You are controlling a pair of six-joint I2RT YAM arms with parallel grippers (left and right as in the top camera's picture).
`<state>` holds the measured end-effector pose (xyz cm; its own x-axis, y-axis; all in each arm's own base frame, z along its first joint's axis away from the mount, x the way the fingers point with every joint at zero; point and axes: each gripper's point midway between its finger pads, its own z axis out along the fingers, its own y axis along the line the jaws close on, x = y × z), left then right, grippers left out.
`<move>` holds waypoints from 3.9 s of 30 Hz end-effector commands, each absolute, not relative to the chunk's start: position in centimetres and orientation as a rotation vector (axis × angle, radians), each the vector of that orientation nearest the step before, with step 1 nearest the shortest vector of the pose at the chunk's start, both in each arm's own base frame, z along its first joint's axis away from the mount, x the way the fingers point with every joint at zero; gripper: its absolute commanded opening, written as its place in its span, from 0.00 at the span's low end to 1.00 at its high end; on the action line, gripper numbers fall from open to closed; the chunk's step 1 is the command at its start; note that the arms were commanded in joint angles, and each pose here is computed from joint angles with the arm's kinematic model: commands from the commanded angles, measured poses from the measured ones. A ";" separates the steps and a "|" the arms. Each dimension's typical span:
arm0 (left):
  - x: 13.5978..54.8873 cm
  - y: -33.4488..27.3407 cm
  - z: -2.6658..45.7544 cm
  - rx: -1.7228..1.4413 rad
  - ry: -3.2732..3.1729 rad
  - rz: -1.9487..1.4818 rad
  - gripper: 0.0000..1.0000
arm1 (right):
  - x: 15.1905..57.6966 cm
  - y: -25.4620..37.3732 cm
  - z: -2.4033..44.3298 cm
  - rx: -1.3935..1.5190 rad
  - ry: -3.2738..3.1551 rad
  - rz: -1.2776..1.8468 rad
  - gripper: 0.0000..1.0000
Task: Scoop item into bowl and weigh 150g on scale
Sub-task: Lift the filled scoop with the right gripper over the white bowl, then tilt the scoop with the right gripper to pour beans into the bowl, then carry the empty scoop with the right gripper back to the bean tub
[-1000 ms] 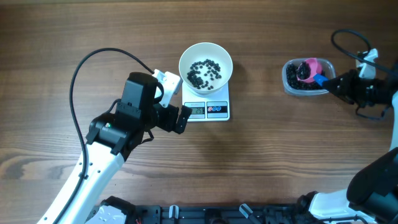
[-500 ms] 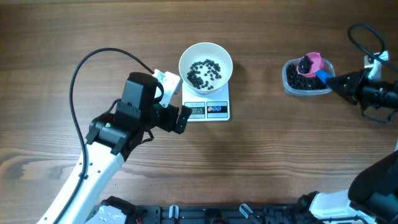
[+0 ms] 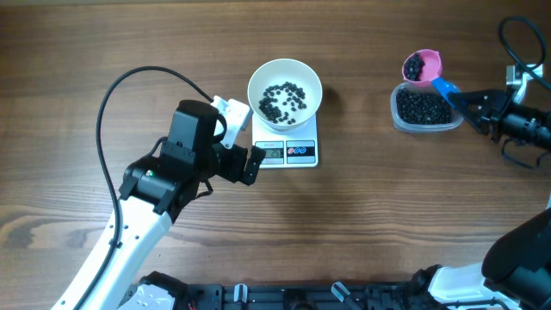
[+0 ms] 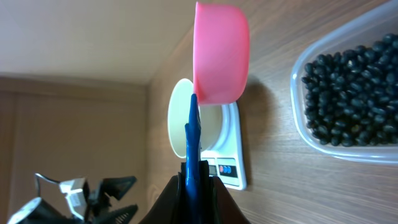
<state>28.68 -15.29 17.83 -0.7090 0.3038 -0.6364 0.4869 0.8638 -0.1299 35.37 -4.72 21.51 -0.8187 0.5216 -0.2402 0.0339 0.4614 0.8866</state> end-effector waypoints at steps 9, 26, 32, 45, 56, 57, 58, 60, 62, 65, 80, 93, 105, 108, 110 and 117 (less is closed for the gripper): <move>28.4 -15.7 17.6 0.586 2.410 -0.405 1.00 | 37.0 1.2 22.9 0.311 2.204 1.528 0.04; 28.4 -15.7 17.6 0.586 2.410 -0.404 1.00 | 39.0 13.1 20.7 -0.081 2.387 1.325 0.04; 28.4 -15.7 17.6 0.586 2.410 -0.404 1.00 | 38.7 15.7 18.8 -0.295 2.438 1.104 0.04; 28.4 -15.7 17.6 0.587 2.410 -0.404 1.00 | 39.5 18.6 16.6 -0.701 2.372 0.628 0.04; 28.4 -15.7 17.6 0.586 2.410 -0.404 1.00 | 40.0 18.5 16.3 -0.796 2.338 0.482 0.04; 28.4 -15.7 17.6 0.587 2.410 -0.405 1.00 | 40.0 18.5 16.3 -0.819 2.328 0.474 0.04; 28.4 -15.7 17.6 0.586 2.410 -0.404 1.00 | 40.1 18.5 16.3 -0.825 2.322 0.471 0.04; 28.4 -15.7 17.6 0.586 2.410 -0.404 1.00 | 40.2 18.5 16.4 -0.824 2.315 0.471 0.04; 28.4 -15.7 17.6 0.586 2.410 -0.405 1.00 | 40.2 18.6 16.4 -0.837 2.309 0.466 0.04; 28.4 -15.7 17.6 0.587 2.410 -0.405 1.00 | 40.2 18.8 16.5 -0.862 2.295 0.459 0.04; 28.4 -15.7 17.6 0.587 2.410 -0.405 1.00 | 40.0 19.4 16.0 -1.040 2.231 0.282 0.04; 28.4 -15.7 17.6 0.586 2.410 -0.405 1.00 | 40.0 19.6 15.8 -1.132 2.192 0.187 0.04; 28.4 -15.7 17.6 0.587 2.410 -0.405 1.00 | 40.5 19.2 15.8 -1.220 2.143 0.010 0.04; 28.4 -15.7 17.6 0.587 2.410 -0.404 1.00 | 40.6 19.3 15.8 -1.212 2.144 0.013 0.04; 28.4 -15.7 17.6 0.586 2.410 -0.404 1.00 | 40.7 19.3 15.9 -1.157 2.169 0.033 0.04; 28.4 -15.7 17.6 0.587 2.410 -0.405 1.00 | 40.9 21.9 17.5 -0.752 2.270 0.380 0.04</move>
<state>28.68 -15.29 17.83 -0.7092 0.3039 -0.6361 0.4868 0.8638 -0.1300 41.23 20.23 17.59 -0.4471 -0.6034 -0.6603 -0.6869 0.7044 -0.1786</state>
